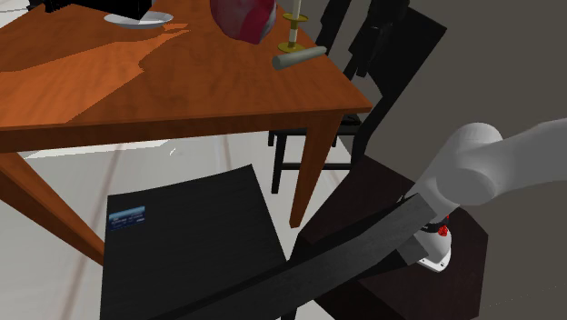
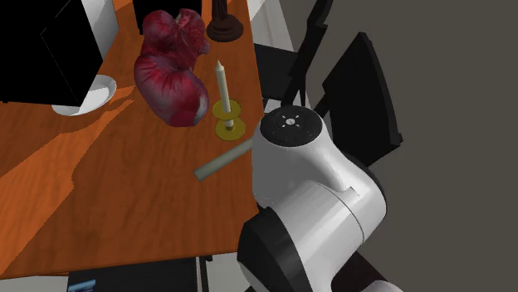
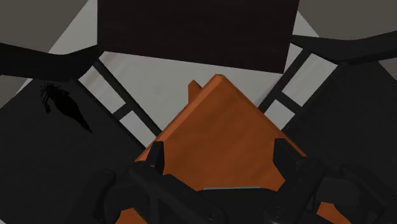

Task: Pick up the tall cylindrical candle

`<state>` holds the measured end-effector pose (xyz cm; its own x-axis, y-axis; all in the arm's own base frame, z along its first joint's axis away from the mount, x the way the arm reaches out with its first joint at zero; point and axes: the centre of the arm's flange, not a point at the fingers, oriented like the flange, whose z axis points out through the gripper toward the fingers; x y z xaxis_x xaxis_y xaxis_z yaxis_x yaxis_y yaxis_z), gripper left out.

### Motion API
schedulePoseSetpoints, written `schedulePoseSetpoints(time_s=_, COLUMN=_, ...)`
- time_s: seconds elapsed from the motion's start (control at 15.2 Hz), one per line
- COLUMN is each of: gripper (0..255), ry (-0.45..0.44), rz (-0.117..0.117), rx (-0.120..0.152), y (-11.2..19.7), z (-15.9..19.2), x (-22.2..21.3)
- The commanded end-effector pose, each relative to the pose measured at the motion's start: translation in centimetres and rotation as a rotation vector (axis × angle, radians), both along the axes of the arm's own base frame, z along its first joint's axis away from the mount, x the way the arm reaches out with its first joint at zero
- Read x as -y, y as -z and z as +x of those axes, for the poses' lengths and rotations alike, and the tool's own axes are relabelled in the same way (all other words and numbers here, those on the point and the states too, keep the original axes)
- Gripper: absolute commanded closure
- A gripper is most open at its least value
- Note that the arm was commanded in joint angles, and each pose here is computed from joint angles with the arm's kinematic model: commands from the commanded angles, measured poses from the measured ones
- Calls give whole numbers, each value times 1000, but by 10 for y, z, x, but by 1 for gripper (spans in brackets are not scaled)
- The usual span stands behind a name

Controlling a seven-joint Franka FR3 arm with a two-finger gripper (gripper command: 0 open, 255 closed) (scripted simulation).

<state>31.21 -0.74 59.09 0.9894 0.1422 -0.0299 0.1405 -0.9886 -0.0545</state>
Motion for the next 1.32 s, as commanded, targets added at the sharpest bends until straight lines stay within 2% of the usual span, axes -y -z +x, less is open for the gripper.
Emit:
schedulePoseSetpoints(time_s=0.0, gripper=0, ry=0, rz=0, rx=0, y=0, z=0, x=0)
schedulePoseSetpoints(time_s=0.33, gripper=0, ry=-361, rz=25, rx=10, y=3, z=50, x=46)
schedulePoseSetpoints(time_s=0.66, gripper=0, ry=-722, rz=50, rx=21, y=6, z=113, x=71)
schedulePoseSetpoints(time_s=1.19, gripper=0, ry=-1300, rz=90, rx=38, y=11, z=220, x=61)
schedulePoseSetpoints(time_s=1.25, gripper=0, ry=-1349, rz=93, rx=39, y=11, z=228, x=58)
